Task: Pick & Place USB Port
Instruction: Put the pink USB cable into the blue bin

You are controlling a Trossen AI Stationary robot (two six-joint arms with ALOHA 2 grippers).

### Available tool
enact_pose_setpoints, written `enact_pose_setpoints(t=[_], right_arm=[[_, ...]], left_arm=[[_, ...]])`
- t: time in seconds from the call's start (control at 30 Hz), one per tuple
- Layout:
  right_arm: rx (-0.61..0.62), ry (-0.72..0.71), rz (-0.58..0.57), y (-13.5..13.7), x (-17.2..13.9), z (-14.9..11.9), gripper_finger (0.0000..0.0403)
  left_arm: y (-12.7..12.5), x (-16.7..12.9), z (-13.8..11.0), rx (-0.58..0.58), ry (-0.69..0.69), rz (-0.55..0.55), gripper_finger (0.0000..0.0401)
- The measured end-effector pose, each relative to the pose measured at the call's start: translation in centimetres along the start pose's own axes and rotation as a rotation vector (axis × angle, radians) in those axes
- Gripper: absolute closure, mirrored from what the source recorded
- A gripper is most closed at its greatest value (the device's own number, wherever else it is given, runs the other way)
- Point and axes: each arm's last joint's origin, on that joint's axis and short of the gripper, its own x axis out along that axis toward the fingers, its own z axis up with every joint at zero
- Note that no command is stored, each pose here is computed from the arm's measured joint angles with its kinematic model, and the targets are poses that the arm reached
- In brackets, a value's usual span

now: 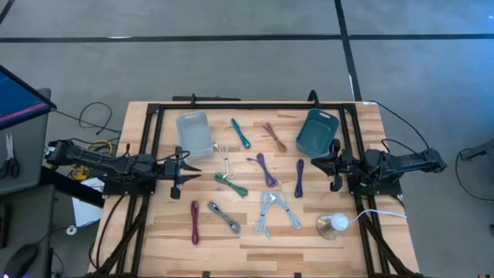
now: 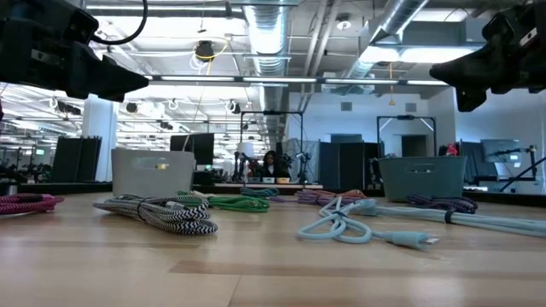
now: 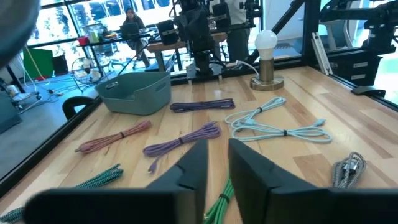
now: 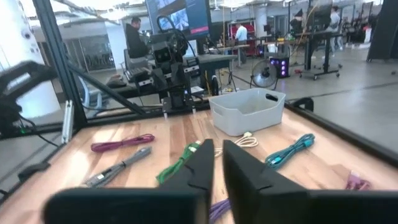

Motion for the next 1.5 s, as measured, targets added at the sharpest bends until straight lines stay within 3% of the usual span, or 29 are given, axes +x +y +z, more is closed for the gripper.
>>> enact_pose_setpoints(t=[0.17,0.37,0.77,1.0,1.5], right_arm=[[-0.054,0.001,0.0,0.0,0.0,-0.01,0.0391],[-0.075,0.002,0.0,0.0,0.0,-0.02,0.0399],[-0.091,0.001,-0.006,-0.02,0.0,-0.01,0.0395],[-0.054,-0.017,-0.231,-0.65,-0.08,0.13,0.04],[-0.107,-0.011,-0.226,-0.63,-0.08,0.13,0.0402]], left_arm=[[0.01,0.0,0.0,0.0,0.0,0.002,0.0395],[0.02,0.0,-0.01,0.0,0.002,0.009,0.0395],[0.41,-0.03,-0.05,0.0,0.024,0.139,0.0392],[0.51,-0.04,-0.02,-0.002,0.025,0.174,0.0396],[0.53,-0.05,-0.03,-0.002,0.026,0.18,0.0396]])
